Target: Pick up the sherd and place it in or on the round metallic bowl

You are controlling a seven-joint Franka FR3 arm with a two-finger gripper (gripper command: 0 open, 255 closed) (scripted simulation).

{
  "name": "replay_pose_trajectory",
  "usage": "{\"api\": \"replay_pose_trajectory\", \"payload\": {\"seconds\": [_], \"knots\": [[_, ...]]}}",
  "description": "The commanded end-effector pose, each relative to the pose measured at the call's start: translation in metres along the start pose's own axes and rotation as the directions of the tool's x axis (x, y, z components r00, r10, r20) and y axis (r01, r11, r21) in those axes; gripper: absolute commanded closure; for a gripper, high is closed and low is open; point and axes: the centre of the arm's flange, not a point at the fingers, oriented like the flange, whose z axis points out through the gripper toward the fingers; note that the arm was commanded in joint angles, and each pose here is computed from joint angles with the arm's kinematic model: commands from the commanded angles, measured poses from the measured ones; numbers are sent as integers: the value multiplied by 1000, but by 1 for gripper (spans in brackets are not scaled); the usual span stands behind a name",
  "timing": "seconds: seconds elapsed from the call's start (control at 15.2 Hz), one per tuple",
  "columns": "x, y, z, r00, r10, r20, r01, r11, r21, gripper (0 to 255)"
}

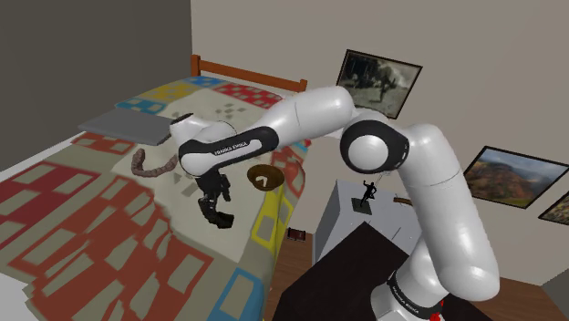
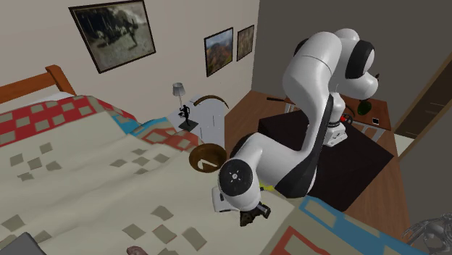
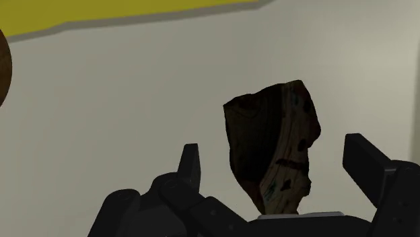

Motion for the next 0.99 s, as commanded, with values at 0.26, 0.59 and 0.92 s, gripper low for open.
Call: {"api": "replay_pose_trajectory", "payload": {"seconds": [0.26, 0.59, 0.92], "knots": [[39, -21, 6, 996, 9, 85, -2, 997, -75, 0], [37, -19, 30, 996, 9, 85, -2, 997, -75, 0], [37, -19, 30, 996, 9, 85, -2, 997, -75, 0]]}}
